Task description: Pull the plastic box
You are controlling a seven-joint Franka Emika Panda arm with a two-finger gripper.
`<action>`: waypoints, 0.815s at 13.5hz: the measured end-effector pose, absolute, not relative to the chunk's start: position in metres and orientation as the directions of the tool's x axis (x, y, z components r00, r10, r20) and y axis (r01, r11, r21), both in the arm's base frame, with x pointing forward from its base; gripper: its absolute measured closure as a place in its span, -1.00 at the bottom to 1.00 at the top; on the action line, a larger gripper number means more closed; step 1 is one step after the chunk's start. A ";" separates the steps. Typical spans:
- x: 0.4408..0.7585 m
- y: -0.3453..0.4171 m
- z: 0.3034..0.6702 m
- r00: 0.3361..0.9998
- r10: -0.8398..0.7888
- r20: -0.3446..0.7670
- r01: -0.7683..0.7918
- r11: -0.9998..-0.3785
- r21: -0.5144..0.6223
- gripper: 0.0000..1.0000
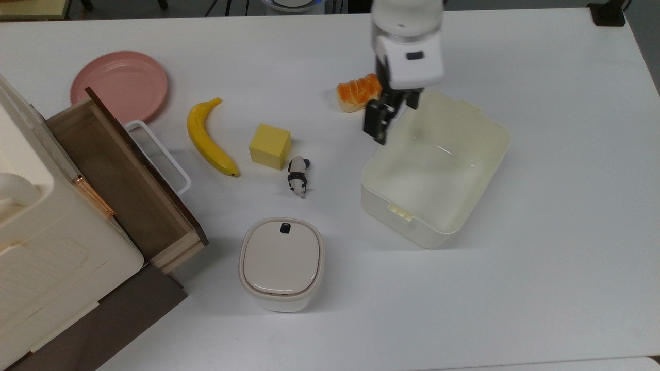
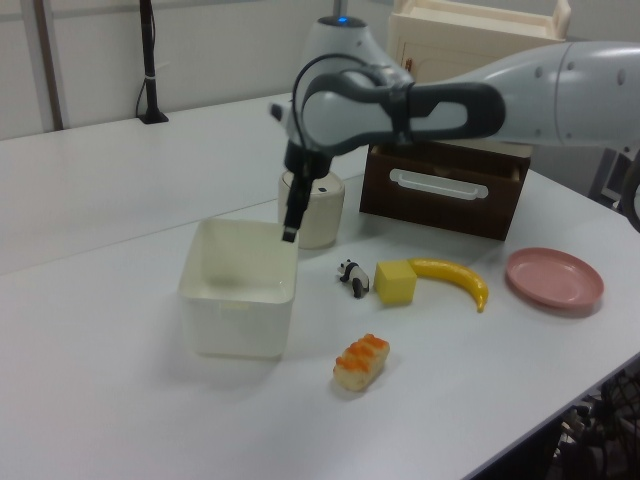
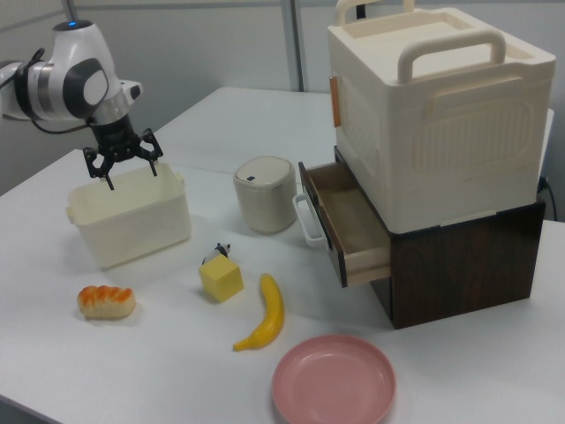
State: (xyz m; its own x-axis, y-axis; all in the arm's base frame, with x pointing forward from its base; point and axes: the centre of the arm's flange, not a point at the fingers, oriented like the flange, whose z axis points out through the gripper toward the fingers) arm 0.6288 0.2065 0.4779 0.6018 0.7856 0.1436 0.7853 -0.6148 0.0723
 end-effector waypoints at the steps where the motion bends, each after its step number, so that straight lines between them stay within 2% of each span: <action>1: 0.630 0.214 0.473 0.590 0.794 0.149 0.793 -0.604 0.078 -1.00; 7: 0.633 0.234 0.434 0.567 0.816 0.114 0.816 -0.575 0.060 -1.00; 11: 0.633 0.234 0.432 0.567 0.816 0.112 0.816 -0.575 0.059 -1.00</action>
State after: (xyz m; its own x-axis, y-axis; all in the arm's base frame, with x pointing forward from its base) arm 0.6332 0.2340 0.4320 0.5666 0.8164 0.1116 0.8163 -0.5746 0.0591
